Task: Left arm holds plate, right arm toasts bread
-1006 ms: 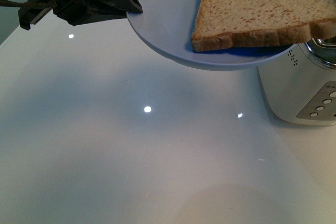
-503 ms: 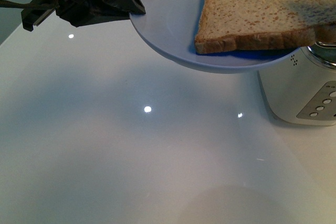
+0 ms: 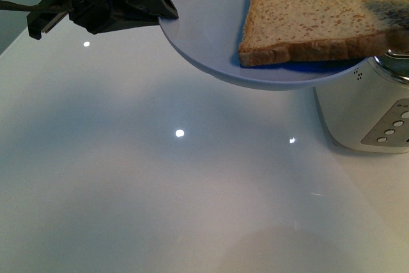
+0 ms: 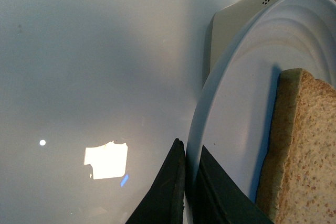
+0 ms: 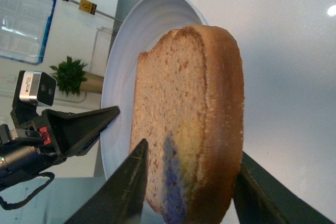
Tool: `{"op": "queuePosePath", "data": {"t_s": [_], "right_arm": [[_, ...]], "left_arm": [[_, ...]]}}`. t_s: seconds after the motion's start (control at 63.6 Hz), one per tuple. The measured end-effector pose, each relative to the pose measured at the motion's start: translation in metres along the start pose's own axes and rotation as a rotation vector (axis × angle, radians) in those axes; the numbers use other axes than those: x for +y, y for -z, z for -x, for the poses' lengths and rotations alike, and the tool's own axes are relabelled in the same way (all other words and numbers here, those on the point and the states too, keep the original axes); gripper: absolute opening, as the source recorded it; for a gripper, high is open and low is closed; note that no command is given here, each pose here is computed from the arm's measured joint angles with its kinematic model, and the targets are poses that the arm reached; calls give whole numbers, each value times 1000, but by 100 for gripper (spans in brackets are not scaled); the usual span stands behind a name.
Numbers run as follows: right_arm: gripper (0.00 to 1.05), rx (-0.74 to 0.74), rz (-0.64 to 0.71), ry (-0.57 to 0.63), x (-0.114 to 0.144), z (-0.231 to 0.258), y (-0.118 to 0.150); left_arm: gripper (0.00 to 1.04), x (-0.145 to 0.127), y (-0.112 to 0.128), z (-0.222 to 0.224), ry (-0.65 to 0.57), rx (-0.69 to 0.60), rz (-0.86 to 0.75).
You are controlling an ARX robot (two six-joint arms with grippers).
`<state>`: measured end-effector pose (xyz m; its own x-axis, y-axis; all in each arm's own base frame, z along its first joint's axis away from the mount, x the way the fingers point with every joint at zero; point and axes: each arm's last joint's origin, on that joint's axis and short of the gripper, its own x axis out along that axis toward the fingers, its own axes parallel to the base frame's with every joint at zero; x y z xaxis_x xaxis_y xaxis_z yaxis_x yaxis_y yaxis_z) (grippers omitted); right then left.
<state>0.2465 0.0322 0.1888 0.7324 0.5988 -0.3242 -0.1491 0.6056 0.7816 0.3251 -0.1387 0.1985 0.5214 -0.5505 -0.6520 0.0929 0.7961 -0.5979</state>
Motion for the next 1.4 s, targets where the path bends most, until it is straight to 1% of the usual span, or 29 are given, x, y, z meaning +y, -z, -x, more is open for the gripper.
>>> {"op": "queuePosePath", "data": {"t_s": [0.047,0.063,0.079,0.189,0.267,0.393,0.519,0.676,0.833,0.896,0.991,1.022,1.148,1.226,1.399], "right_arm": [[28,0,0,1,0,0,0],[27,0,0,1,0,0,0],[23,0,-1,2,0,0,0],[9,1,-4,5,-1,0,0],[3,-1,-5,0,-1,2,-1],[3,-16,-6,-13,2,8,-5],[3,-49,-5,-29,7,16,-14],[3,-133,37,-38,23,32,-43],[3,-228,171,37,44,47,-76],[3,-259,252,74,52,52,-91],[3,-290,364,174,62,55,-113],[3,-295,429,231,64,55,-122],[3,-277,576,383,57,47,-141],[3,-246,643,445,48,40,-148],[3,-168,706,524,26,23,-149]], "left_arm": [[3,0,0,0,1,0,1],[3,0,0,0,1,1,1],[3,0,0,0,2,1,1],[3,-1,1,0,0,2,0],[3,-1,1,0,1,3,1],[3,-1,1,0,3,7,3],[3,-2,1,1,4,7,3],[3,-4,1,2,9,5,-1],[3,-4,2,2,9,5,-1],[3,-4,2,2,9,5,-1],[3,-4,2,2,9,6,-1],[3,-4,2,2,10,6,-2],[3,-4,2,2,9,8,-1],[3,-3,3,2,8,10,-1],[3,-4,5,1,8,14,-3]]}}
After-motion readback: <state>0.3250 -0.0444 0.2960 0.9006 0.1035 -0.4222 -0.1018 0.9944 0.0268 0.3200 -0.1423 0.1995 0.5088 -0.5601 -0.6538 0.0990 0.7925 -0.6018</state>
